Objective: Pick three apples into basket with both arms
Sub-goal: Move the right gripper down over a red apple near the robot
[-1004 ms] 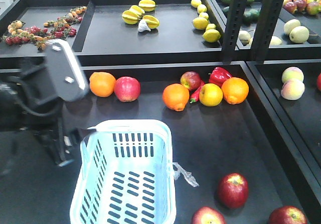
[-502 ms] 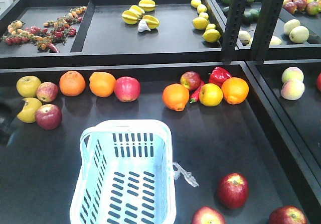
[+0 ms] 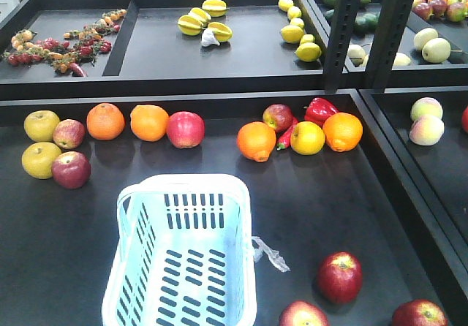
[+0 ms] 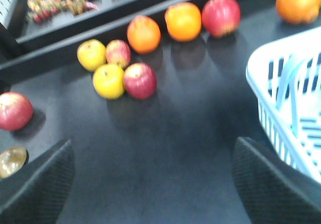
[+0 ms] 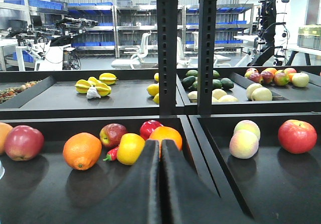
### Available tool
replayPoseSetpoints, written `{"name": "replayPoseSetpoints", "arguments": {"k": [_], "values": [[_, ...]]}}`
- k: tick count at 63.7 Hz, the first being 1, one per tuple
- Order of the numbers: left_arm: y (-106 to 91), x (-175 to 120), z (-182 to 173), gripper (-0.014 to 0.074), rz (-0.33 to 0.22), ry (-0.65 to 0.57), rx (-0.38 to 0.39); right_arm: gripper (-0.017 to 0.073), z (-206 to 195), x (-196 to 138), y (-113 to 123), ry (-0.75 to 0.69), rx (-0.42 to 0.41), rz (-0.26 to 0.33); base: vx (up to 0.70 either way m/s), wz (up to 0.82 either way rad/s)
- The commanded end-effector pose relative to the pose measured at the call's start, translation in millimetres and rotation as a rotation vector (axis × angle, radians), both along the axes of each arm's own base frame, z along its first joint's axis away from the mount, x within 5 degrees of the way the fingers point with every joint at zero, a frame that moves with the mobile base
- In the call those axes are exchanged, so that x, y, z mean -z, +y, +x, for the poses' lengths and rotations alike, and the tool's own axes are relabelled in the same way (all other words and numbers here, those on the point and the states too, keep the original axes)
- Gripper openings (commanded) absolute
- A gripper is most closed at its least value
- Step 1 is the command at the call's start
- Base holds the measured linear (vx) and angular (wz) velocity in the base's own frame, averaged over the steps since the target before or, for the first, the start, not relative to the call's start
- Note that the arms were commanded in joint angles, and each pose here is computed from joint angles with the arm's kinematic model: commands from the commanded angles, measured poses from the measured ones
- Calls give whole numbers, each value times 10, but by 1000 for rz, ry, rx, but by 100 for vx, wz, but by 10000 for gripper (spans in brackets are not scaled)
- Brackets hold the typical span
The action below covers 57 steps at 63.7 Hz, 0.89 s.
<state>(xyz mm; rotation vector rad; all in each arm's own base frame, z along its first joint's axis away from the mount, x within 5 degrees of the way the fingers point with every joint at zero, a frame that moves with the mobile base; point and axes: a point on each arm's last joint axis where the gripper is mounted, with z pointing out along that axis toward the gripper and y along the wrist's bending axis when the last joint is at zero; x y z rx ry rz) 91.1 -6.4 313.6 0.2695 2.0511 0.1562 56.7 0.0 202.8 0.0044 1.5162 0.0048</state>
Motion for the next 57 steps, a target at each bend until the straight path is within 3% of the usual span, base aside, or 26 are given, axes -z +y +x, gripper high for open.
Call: {"name": "replayPoseSetpoints", "arguments": {"k": [1, 8, 14, 23, 29, 43, 57], "values": [[28, -145, -54, 585, -28, -105, 16, -9, -12, -56, 2, -103, -1, -11, 0, 0], [52, -168, -101, 585, -43, -133, 19, -9, -16, -83, 2, -125, -2, 0, 0, 0], [57, -171, -110, 585, -45, -137, 19, -9, -33, -175, -1, -117, -5, 53, 0, 0], [58, -169, -111, 585, -45, -135, 17, -9, -54, -454, 4, -35, -11, 94, 0, 0], [58, -169, -111, 585, -45, -135, 17, -9, -49, -678, 18, 92, -21, 123, 0, 0], [58, -169, -111, 585, -45, -135, 17, -9, 150, -1102, 61, 536, -39, 137, 0, 0], [58, -169, -111, 585, -45, -135, 17, -9, 484, -1166, 78, 801, -41, 145, 0, 0]]}}
